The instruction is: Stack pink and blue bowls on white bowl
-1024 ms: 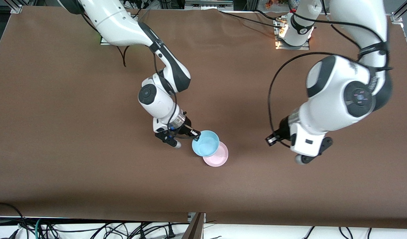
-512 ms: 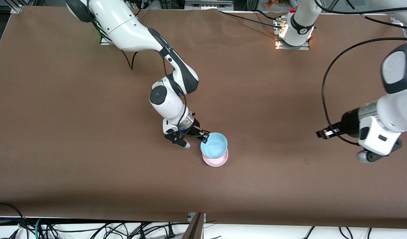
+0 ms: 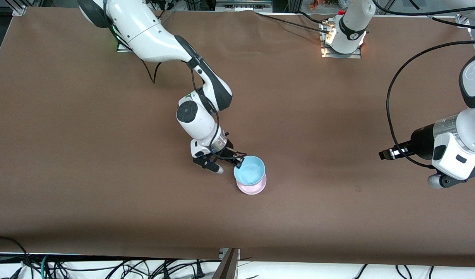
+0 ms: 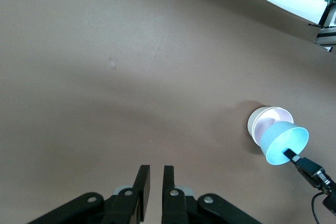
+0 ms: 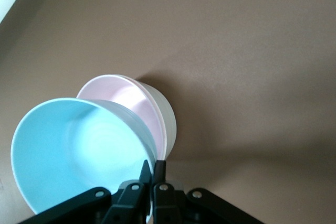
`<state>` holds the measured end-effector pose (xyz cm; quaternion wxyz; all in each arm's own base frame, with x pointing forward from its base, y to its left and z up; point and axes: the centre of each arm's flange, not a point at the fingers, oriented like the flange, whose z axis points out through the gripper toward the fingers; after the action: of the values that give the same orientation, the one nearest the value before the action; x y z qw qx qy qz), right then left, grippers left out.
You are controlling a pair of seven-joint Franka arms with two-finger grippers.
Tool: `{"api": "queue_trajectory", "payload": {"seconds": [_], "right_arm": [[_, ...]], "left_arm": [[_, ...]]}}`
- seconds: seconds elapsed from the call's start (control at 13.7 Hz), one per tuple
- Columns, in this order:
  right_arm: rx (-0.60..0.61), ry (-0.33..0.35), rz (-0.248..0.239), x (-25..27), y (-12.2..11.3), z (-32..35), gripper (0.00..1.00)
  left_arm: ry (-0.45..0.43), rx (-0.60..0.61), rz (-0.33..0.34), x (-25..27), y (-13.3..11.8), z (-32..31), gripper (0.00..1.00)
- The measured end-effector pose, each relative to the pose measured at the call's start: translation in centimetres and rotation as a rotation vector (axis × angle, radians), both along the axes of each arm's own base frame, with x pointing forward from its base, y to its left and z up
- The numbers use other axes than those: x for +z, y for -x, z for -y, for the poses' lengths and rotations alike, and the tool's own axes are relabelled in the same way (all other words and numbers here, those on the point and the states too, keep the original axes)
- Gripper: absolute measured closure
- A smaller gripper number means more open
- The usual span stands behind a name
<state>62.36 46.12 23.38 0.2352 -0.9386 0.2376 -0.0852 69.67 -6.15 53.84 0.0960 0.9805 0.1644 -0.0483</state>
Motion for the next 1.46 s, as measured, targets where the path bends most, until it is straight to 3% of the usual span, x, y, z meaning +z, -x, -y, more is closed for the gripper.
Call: {"api": "queue_trajectory", "payload": {"seconds": [0.59, 0.95, 1.46], "right_arm": [[-0.020, 0.010, 0.036, 0.9, -1.7, 1.3, 0.97], [-0.019, 0.006, 0.043, 0.5, -2.1, 1.0, 0.97], [-0.012, 0.005, 0.044, -0.6, -2.1, 0.2, 0.97]], "left_arm": [[-0.116, -0.137, 0.002, -0.5, 0.9, -1.8, 0.79], [-0.143, -0.175, 0.040, -1.3, 1.8, -1.9, 0.79], [-0.163, -0.289, 0.063, -2.3, 4.4, -4.1, 0.71]]}}
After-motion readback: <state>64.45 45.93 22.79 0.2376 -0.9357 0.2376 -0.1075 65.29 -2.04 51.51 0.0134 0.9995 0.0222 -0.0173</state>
